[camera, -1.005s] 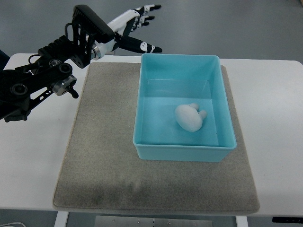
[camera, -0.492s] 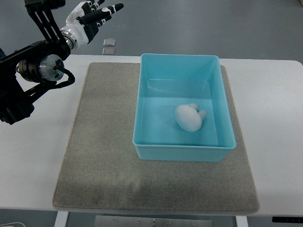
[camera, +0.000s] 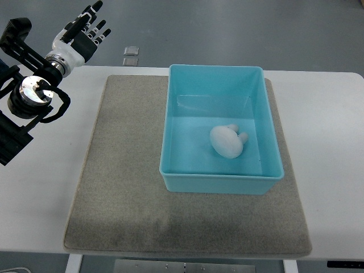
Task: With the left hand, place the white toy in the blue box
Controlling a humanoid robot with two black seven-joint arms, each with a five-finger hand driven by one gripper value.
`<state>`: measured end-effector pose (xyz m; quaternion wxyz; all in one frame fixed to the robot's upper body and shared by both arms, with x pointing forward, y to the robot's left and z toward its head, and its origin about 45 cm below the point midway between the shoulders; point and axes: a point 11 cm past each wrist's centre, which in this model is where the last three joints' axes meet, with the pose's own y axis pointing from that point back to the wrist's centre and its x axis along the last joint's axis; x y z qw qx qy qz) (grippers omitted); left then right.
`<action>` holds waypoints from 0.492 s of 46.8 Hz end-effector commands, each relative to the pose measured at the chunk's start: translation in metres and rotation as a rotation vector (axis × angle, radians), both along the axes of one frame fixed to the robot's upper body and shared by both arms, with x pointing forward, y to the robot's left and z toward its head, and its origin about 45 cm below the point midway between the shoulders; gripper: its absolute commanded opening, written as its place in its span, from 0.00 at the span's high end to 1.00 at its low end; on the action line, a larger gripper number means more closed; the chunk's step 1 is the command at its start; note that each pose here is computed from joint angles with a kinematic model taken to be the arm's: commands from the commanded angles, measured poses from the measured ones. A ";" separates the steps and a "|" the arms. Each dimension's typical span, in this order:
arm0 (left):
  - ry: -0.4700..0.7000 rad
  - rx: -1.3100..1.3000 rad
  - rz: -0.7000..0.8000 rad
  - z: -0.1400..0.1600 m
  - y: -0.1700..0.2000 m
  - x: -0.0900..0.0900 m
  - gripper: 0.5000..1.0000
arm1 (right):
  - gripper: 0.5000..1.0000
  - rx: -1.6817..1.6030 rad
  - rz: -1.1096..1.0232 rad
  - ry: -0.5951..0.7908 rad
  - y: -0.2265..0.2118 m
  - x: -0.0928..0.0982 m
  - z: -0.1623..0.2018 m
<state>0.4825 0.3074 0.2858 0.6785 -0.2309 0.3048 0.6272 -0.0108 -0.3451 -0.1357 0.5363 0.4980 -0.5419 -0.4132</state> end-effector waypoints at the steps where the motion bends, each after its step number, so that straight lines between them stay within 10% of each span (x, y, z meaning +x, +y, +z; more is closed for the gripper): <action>1: -0.040 -0.029 -0.047 -0.004 -0.002 -0.005 0.01 | 0.13 0.000 0.000 0.000 0.000 0.000 0.000; 23: -0.147 -0.127 -0.123 -0.022 0.003 -0.019 0.01 | 0.13 0.000 0.000 0.000 0.000 0.000 0.000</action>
